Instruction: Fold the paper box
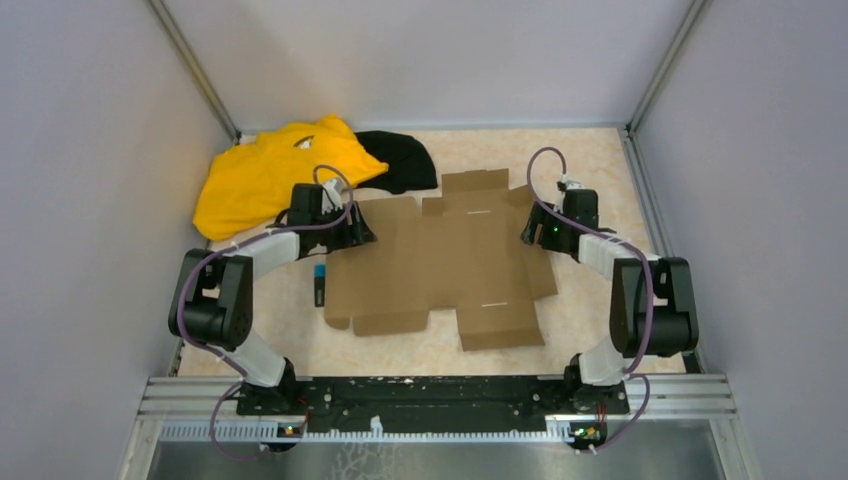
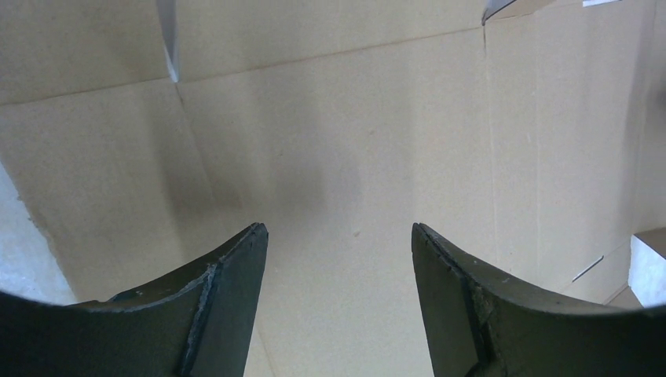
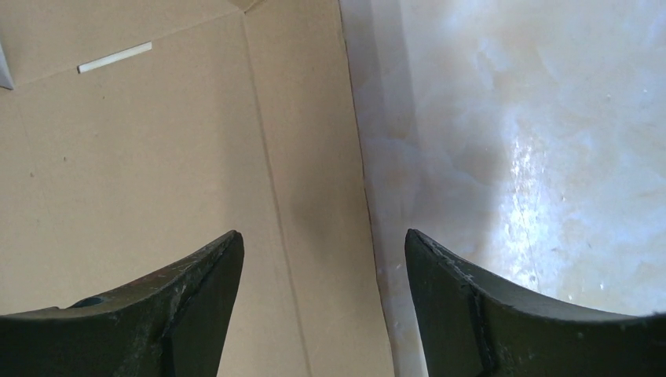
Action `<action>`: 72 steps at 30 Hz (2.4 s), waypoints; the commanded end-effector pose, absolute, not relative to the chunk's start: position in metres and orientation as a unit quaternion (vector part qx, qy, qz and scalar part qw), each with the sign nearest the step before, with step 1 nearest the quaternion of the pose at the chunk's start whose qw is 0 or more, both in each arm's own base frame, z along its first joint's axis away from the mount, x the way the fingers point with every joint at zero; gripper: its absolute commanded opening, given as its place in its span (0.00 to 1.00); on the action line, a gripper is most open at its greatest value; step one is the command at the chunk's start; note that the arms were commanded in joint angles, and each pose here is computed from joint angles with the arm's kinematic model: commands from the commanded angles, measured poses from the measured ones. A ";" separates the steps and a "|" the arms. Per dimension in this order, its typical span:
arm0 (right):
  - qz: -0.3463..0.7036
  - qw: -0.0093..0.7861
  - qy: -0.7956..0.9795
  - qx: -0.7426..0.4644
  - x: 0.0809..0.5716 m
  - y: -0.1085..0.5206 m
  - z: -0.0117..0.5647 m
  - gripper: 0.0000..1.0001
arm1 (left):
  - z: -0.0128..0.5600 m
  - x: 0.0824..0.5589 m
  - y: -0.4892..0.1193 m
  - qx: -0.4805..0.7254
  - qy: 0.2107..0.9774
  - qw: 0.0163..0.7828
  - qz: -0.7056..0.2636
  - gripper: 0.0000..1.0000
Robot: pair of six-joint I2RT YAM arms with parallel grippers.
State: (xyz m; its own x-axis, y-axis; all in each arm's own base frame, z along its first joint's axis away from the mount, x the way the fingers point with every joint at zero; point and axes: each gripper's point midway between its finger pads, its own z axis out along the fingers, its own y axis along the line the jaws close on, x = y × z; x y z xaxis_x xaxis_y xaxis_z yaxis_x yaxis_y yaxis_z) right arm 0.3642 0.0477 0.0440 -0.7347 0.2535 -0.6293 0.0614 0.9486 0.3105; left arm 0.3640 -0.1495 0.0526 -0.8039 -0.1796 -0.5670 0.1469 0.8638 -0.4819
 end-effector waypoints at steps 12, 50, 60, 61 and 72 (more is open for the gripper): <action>0.151 0.388 0.907 0.062 0.399 0.051 0.052 0.61 | 0.033 0.368 -0.179 0.030 0.911 0.296 -0.286 0.72; -0.252 0.439 0.826 -0.250 0.349 0.130 0.239 0.18 | 0.032 0.353 -0.203 0.067 0.893 0.298 -0.330 0.71; -0.241 0.431 0.848 -0.193 0.356 0.119 0.223 0.35 | 0.031 0.351 -0.204 0.066 0.892 0.298 -0.333 0.71; -0.219 0.427 0.861 -0.171 0.360 0.115 0.217 0.41 | 0.029 0.351 -0.204 0.066 0.893 0.296 -0.333 0.71; 0.033 0.428 0.897 0.105 0.392 0.045 0.176 0.99 | 0.038 0.353 -0.208 0.075 0.883 0.308 -0.347 0.72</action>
State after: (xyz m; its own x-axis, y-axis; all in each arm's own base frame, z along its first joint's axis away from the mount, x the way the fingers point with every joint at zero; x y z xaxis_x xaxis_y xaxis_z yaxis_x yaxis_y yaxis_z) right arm 0.3778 0.0257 0.1583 -0.6928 0.0166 -0.7210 0.1461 0.9822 -0.1178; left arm 0.3677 -0.2038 0.0427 -0.7778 -0.0998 -0.6205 0.3377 0.7664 -0.5465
